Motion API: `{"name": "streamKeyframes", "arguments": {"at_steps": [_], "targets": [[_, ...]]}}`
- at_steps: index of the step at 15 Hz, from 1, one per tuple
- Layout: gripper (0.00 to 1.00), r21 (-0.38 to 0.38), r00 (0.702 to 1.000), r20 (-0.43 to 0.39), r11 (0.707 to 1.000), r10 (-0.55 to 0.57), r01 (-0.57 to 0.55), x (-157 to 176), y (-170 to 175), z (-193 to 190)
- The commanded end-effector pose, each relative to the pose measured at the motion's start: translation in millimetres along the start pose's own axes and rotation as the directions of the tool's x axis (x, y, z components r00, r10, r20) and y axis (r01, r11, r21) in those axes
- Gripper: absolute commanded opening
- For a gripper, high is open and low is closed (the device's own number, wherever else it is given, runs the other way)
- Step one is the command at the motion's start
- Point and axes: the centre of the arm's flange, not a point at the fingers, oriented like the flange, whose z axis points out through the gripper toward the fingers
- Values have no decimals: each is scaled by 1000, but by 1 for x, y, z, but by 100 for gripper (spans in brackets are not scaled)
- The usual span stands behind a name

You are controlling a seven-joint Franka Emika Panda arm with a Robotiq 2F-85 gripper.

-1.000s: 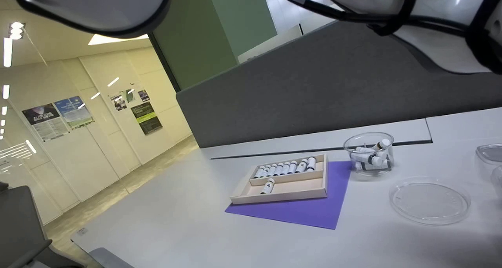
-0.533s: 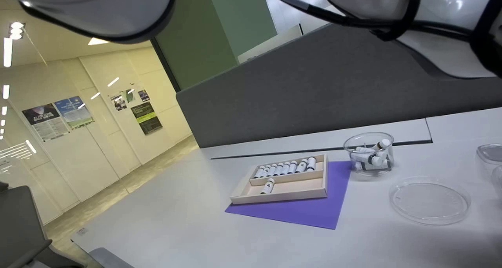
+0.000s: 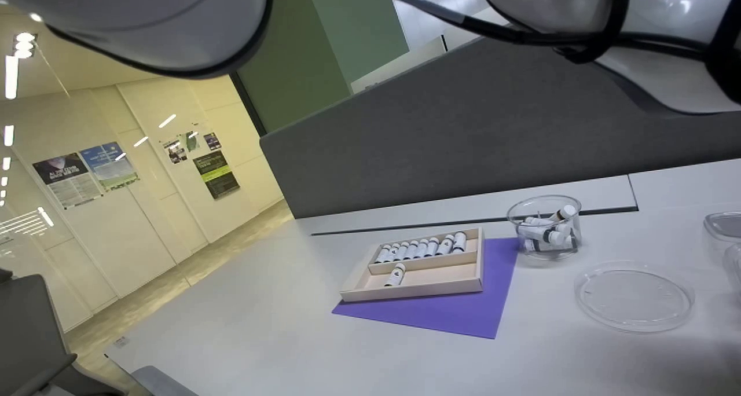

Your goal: Remove one bottle from the container on the right and place it on the tray

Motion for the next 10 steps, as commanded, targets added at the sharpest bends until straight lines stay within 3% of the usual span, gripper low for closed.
{"name": "streamKeyframes", "arguments": {"at_steps": [1,7,10], "targets": [[5,-5,1000,17,1000,-1,1,0,-4,-21],[5,-53,995,-57,995,-86,83,-14,-30,-74],[5,-75,989,-45,988,-139,135,-14,-51,-86]]}}
